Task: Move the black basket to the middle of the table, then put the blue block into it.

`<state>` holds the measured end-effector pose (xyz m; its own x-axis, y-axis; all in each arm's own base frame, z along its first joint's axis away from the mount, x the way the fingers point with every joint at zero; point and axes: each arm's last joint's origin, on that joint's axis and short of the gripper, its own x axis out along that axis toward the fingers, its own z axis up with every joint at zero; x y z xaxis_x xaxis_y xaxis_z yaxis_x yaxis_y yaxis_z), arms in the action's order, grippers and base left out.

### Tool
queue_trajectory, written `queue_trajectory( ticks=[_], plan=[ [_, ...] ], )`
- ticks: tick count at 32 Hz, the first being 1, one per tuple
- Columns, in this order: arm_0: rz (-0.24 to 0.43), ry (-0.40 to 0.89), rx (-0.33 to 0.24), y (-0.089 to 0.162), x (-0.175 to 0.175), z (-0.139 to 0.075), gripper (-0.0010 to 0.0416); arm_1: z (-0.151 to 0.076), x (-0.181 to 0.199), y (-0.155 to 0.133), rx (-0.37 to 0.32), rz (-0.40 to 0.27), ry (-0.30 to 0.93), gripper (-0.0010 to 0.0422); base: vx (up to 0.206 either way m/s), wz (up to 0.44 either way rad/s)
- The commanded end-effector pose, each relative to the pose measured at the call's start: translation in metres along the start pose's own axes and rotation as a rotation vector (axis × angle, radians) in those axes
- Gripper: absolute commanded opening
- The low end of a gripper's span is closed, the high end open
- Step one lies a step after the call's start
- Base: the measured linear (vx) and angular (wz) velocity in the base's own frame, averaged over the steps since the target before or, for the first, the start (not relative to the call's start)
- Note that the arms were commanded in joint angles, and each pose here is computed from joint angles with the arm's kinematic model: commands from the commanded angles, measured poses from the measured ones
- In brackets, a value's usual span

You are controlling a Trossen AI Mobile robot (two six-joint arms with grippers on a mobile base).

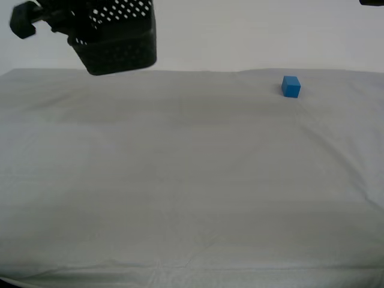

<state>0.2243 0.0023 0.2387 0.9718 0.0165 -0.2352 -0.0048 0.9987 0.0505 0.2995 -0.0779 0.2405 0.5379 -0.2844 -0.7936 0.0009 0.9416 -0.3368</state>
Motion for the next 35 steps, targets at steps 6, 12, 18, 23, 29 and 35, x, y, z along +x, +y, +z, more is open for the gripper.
queue_trajectory(
  ticks=[6, 12, 18, 23, 29, 35],
  plan=[
    [0.001, -0.002, 0.007, 0.0, 0.0, 0.0, 0.0001, -0.014, 0.071, -0.027, 0.054, -0.051, 0.136, -0.0001, 0.0, 0.0],
    [0.004, 0.001, 0.009, 0.001, 0.0, 0.0, 0.0001, 0.001, 0.113, -0.044, 0.096, -0.048, 0.175, -0.0001, 0.0, 0.0],
    [0.004, 0.009, 0.009, 0.001, 0.0, -0.001, 0.0, 0.001, 0.152, -0.052, 0.157, 0.003, 0.287, 0.0, 0.0, 0.0],
    [0.003, 0.011, 0.009, 0.001, 0.0, -0.001, 0.0001, -0.007, 0.161, -0.048, 0.173, 0.013, 0.329, 0.0013, 0.0, 0.0],
    [0.004, 0.011, 0.009, 0.001, 0.0, -0.001, 0.0001, -0.008, 0.161, -0.049, 0.197, 0.013, 0.338, 0.0132, 0.0, 0.0],
    [0.004, 0.011, 0.009, 0.001, 0.0, -0.001, 0.0001, -0.009, 0.16, -0.048, 0.192, 0.022, 0.353, 0.0268, 0.0, 0.0]
  ],
)
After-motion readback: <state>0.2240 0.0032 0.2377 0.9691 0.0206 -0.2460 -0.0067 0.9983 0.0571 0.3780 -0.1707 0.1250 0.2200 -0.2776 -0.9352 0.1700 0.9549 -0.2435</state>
